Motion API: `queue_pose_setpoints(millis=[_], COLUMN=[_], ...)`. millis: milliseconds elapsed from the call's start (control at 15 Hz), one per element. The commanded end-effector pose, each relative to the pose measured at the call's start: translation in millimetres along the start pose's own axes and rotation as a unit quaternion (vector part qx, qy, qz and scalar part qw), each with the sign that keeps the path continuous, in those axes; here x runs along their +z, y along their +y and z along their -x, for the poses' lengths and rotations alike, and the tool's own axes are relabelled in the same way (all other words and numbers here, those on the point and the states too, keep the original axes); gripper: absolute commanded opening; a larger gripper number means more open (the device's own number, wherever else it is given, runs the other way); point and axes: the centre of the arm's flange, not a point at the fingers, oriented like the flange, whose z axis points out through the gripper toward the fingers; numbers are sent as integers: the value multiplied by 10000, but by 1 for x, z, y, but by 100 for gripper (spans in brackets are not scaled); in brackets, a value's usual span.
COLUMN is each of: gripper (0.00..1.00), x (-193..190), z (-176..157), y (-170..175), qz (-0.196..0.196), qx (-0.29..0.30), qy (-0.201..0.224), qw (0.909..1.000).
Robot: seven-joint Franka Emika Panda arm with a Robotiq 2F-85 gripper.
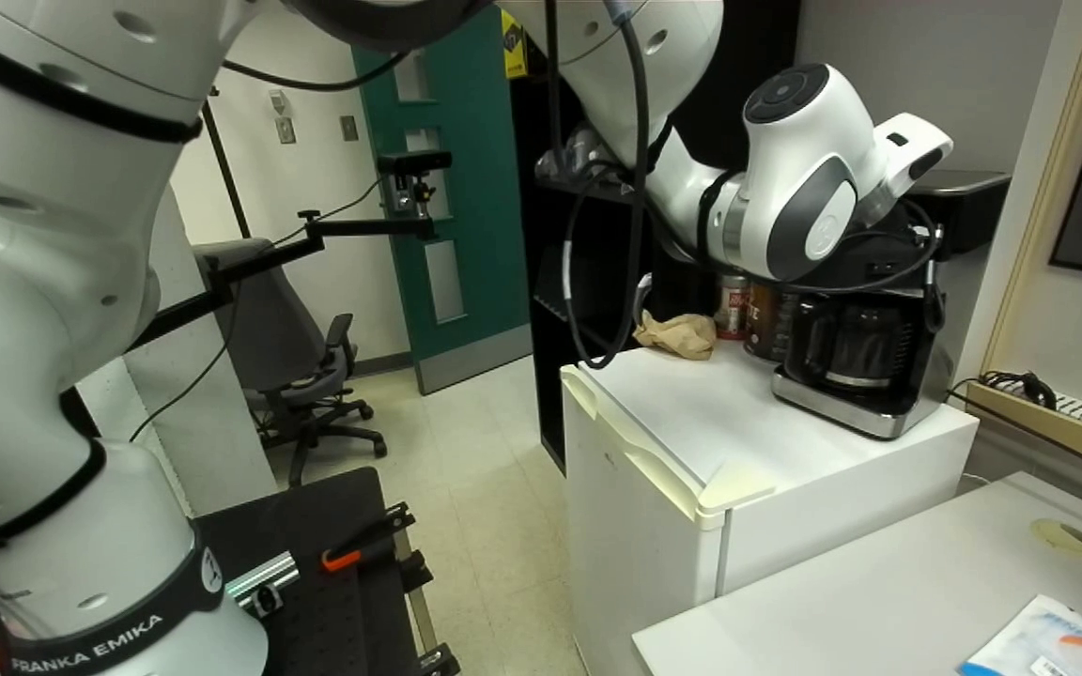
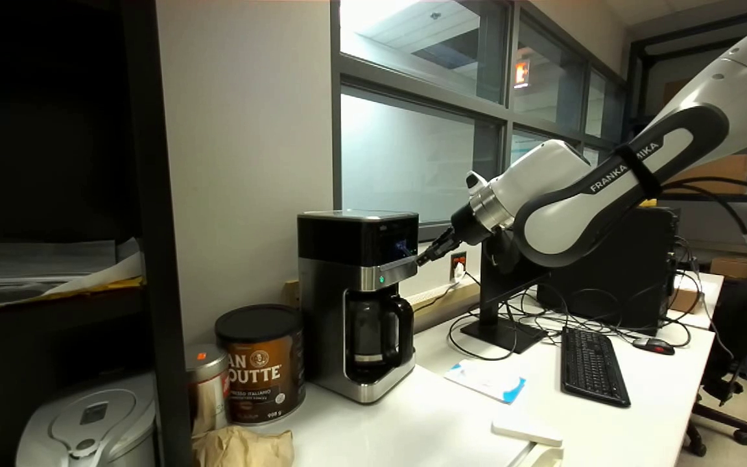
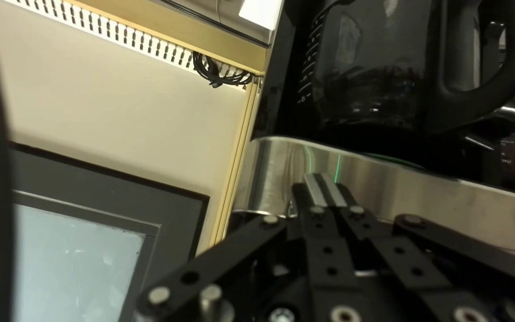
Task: Press a button on the right side of the coffee machine
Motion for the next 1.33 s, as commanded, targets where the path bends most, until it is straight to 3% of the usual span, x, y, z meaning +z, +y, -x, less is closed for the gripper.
queue_pose_setpoints(millis=[0, 600, 1267], gripper=[0, 0, 0], x=[18, -1, -62], z=[-13, 7, 73], y=[1, -1, -9], qz=[28, -198, -619], qx=[149, 252, 286], qy=[220, -8, -620], qw=[9996, 9995, 9957])
